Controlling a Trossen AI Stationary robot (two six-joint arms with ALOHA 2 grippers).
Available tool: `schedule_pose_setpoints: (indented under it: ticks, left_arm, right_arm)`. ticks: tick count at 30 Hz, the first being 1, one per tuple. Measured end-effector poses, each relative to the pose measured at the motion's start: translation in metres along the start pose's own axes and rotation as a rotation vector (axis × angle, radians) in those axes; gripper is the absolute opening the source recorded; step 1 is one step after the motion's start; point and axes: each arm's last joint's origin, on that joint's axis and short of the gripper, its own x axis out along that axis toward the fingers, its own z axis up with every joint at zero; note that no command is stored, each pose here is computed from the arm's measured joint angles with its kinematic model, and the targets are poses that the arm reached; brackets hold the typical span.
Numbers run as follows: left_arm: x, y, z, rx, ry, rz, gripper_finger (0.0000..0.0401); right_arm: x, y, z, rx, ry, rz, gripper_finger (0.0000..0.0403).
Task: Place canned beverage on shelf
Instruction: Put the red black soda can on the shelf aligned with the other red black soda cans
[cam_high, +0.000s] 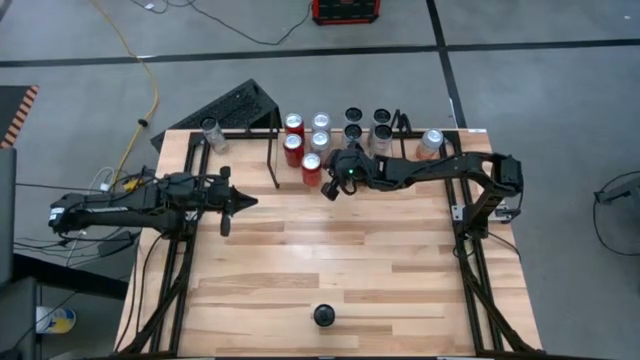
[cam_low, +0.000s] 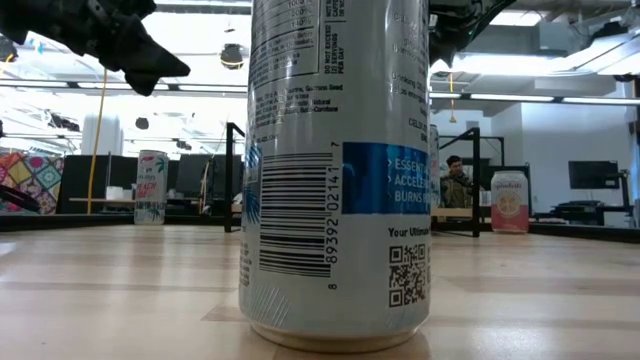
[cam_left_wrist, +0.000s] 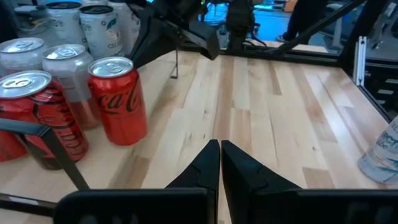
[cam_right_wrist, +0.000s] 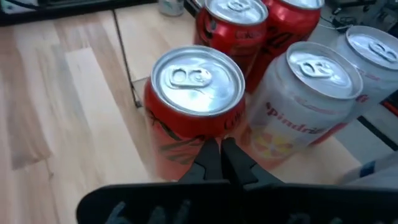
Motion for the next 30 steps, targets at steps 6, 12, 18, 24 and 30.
schedule_pose_setpoints:
  ticks: [6,12,18,24,30]
  left_arm:
    - [0.0,0.0,0.0,-0.001,0.001,-0.001,0.0]
    - [0.0,0.0,0.0,-0.017,-0.001,-0.001,0.0]
    - [0.0,0.0,0.0,-0.032,-0.002,-0.001,0.0]
    - [0.0,0.0,0.0,-0.03,-0.004,-0.001,0.0]
    - [0.0,0.0,0.0,-0.04,0.001,-0.004,0.0]
  right_arm:
    - [0.001,-0.001,0.001,0.014,-0.008,0.027,0.0]
    - [0.002,-0.004,0.004,0.021,-0.035,0.035,0.0]
    - [0.002,-0.005,0.008,0.024,-0.069,0.05,0.0]
    - [0.01,-0.001,0.008,0.024,-0.085,0.071,0.0]
    - [0.028,0.009,0.002,0.003,-0.019,0.083,0.0]
